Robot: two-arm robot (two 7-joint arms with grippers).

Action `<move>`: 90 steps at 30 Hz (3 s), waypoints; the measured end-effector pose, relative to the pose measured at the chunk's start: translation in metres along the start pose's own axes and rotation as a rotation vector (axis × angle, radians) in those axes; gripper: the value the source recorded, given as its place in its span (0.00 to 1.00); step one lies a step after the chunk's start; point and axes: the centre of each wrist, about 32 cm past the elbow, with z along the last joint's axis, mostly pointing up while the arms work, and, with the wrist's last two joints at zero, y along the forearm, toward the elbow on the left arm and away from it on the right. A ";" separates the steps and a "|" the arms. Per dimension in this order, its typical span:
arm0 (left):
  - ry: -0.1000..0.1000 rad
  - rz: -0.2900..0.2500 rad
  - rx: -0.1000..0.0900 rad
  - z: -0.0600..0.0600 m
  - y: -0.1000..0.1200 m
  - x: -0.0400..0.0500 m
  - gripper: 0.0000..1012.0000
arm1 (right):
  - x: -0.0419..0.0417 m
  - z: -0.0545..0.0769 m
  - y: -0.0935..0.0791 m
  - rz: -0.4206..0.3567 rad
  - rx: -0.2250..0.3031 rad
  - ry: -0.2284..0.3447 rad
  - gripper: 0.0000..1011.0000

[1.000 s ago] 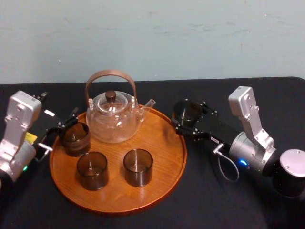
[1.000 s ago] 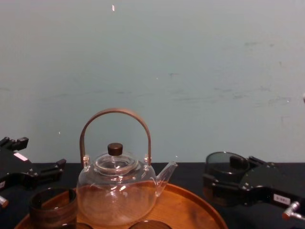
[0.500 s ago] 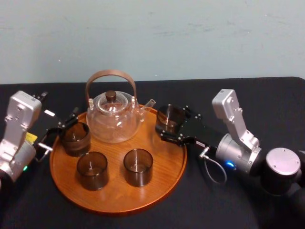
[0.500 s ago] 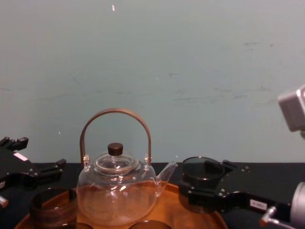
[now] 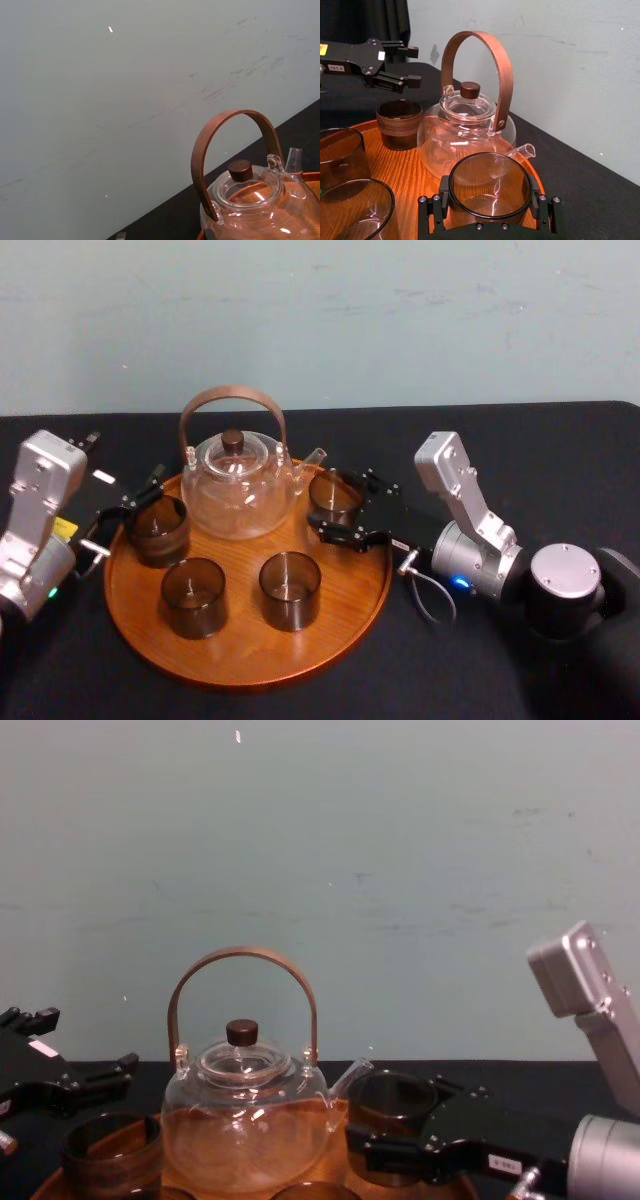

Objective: Pick up the glass from the table and place it on the tray.

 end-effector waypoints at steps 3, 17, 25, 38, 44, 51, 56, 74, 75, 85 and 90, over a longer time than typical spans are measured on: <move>0.000 0.000 0.000 0.000 0.000 0.0000 0.99 | 0.0004 -0.001 0.002 0.005 -0.007 -0.002 0.90; 0.000 0.000 0.000 0.000 0.000 0.0000 0.99 | -0.0003 -0.010 0.007 0.013 -0.023 0.001 0.90; 0.000 0.000 0.000 0.000 0.000 0.0000 0.99 | -0.0003 -0.014 0.008 0.012 -0.029 0.006 0.90; 0.000 0.000 0.000 0.000 0.000 0.0000 0.99 | -0.0012 -0.018 0.009 0.010 -0.030 0.015 0.90; 0.000 0.000 0.000 0.000 0.000 0.0000 0.99 | -0.0011 -0.018 0.009 0.010 -0.029 0.015 0.90; 0.000 0.000 0.000 0.000 0.000 0.0000 0.99 | -0.0010 -0.018 0.009 0.010 -0.028 0.014 0.99; 0.000 0.000 0.000 0.000 0.000 0.0000 0.99 | -0.0009 -0.018 0.009 0.009 -0.029 0.014 0.99; 0.000 0.000 0.000 0.000 0.000 0.0000 0.99 | -0.0003 -0.019 0.008 0.006 -0.021 0.029 0.99; 0.000 0.000 0.000 0.000 0.000 0.0000 0.99 | 0.0000 -0.018 0.007 0.003 -0.014 0.030 0.99; 0.000 0.000 0.000 0.000 0.000 0.0000 0.99 | 0.0010 0.000 -0.007 -0.022 0.073 -0.020 0.99; 0.000 0.000 0.000 0.000 0.000 0.0000 0.99 | 0.0009 0.011 -0.015 -0.023 0.115 -0.044 0.99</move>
